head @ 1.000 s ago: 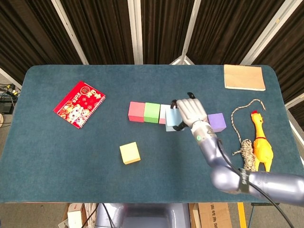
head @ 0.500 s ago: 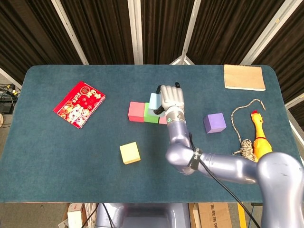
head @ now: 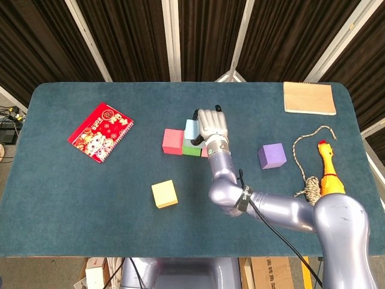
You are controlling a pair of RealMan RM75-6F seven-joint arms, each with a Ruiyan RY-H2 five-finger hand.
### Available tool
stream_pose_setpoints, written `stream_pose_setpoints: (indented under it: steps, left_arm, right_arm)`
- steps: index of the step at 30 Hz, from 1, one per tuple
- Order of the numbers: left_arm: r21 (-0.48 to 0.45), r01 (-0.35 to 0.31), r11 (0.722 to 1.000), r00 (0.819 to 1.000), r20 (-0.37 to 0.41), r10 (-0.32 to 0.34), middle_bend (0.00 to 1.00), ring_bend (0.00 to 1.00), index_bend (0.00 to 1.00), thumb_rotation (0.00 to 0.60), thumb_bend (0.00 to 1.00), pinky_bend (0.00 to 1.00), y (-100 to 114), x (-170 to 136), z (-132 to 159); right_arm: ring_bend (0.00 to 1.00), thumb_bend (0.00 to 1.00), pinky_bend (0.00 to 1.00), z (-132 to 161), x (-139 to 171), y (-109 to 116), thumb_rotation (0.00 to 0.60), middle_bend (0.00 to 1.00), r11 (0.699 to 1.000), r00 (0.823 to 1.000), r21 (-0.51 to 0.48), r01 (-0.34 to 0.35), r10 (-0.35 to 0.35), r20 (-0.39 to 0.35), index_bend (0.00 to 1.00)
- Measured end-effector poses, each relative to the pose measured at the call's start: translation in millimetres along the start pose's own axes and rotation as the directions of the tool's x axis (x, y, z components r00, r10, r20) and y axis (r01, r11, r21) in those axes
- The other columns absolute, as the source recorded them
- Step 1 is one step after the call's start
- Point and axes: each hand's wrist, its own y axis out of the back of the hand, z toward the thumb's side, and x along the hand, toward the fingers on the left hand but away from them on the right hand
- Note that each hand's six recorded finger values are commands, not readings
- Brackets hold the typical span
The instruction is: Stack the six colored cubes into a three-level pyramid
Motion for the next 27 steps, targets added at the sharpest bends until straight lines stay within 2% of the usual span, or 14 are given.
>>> stream_pose_setpoints:
  steps: [19,27]
  left_arm:
    - [-0.006,-0.003,1.000,1.000,-0.013,0.003,0.11,0.01,0.15,0.600,0.32,0.00,3,0,-5]
    - [-0.004,-0.003,1.000,1.000,-0.019,0.003,0.11,0.01,0.15,0.600,0.32,0.00,3,2,-7]
  right_arm:
    - [0.35,0.72,0.00,23,-17,-18,0.600,0.54,0.999,1.000,-0.024,-0.022,0.022,-0.021,0.56]
    - [0.35,0.71,0.00,24,-27,-21,0.600,0.54,1.000,1.000,-0.023,-0.011,0.011,-0.006,0.56]
